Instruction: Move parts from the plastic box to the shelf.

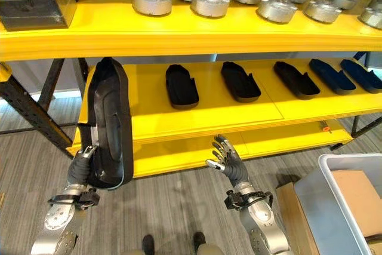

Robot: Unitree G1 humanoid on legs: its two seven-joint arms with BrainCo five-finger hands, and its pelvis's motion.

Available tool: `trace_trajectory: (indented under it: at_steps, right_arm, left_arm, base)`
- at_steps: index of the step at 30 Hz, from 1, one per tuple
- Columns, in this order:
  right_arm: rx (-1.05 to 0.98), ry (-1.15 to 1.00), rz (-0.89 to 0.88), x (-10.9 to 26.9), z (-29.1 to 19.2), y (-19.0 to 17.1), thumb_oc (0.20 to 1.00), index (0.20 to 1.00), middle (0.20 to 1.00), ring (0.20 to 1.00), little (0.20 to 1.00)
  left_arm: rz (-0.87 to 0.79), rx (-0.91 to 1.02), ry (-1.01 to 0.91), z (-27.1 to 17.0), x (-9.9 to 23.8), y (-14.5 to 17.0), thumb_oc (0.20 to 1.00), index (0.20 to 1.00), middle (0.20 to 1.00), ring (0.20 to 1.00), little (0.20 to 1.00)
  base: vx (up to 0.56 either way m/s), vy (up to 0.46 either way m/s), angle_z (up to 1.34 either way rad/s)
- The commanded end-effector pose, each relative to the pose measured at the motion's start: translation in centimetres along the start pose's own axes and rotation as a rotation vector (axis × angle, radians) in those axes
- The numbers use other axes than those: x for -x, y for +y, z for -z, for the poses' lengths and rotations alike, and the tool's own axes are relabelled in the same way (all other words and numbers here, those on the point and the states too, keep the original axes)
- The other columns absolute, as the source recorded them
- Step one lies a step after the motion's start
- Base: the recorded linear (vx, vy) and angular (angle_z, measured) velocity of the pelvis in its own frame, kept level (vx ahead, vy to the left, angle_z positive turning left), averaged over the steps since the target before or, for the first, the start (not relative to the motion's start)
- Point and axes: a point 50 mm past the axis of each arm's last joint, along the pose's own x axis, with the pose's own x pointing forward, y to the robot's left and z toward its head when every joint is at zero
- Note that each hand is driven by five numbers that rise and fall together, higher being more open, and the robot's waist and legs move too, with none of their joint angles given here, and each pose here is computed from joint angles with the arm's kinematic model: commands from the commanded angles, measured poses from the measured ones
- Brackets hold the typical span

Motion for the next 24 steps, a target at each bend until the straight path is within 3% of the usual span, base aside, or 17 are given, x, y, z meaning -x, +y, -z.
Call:
trace_trajectory:
  at_steps: [1, 6, 12, 24]
  right_arm:
    - [0.034, -0.121, -0.018, -1.1, -2.6, -0.5, 1.0, 1.0, 1.0, 1.0, 1.0]
    - [0.055, -0.154, 0.009, -0.9, -3.6, -1.5, 1.0, 1.0, 1.0, 1.0, 1.0]
    - [0.034, -0.16, 0.036, -1.3, -3.3, -1.2, 1.0, 1.0, 1.0, 1.0, 1.0]
    - [-0.012, -0.119, 0.05, -0.9, -2.1, -0.5, 1.0, 1.0, 1.0, 1.0, 1.0]
  left_arm:
    - [0.128, 0.043, -0.216, -4.0, -2.4, -2.4, 0.2, 0.2, 0.2, 0.2, 0.2]
    - [0.175, 0.081, -0.22, -4.1, -2.7, -3.5, 0.2, 0.2, 0.2, 0.2, 0.2]
    - [0.151, 0.093, -0.236, -4.4, -3.4, -3.6, 0.2, 0.2, 0.2, 0.2, 0.2]
    - [0.114, 0.122, -0.22, -4.6, -8.0, -5.8, 0.2, 0.2, 0.2, 0.2, 0.2]
  base:
    - [0.06, -0.116, 0.1]
    - [-0.04, -0.123, 0.5]
    - [0.09, 0.219, 0.03]
    - [0.05, 0.124, -0.02]
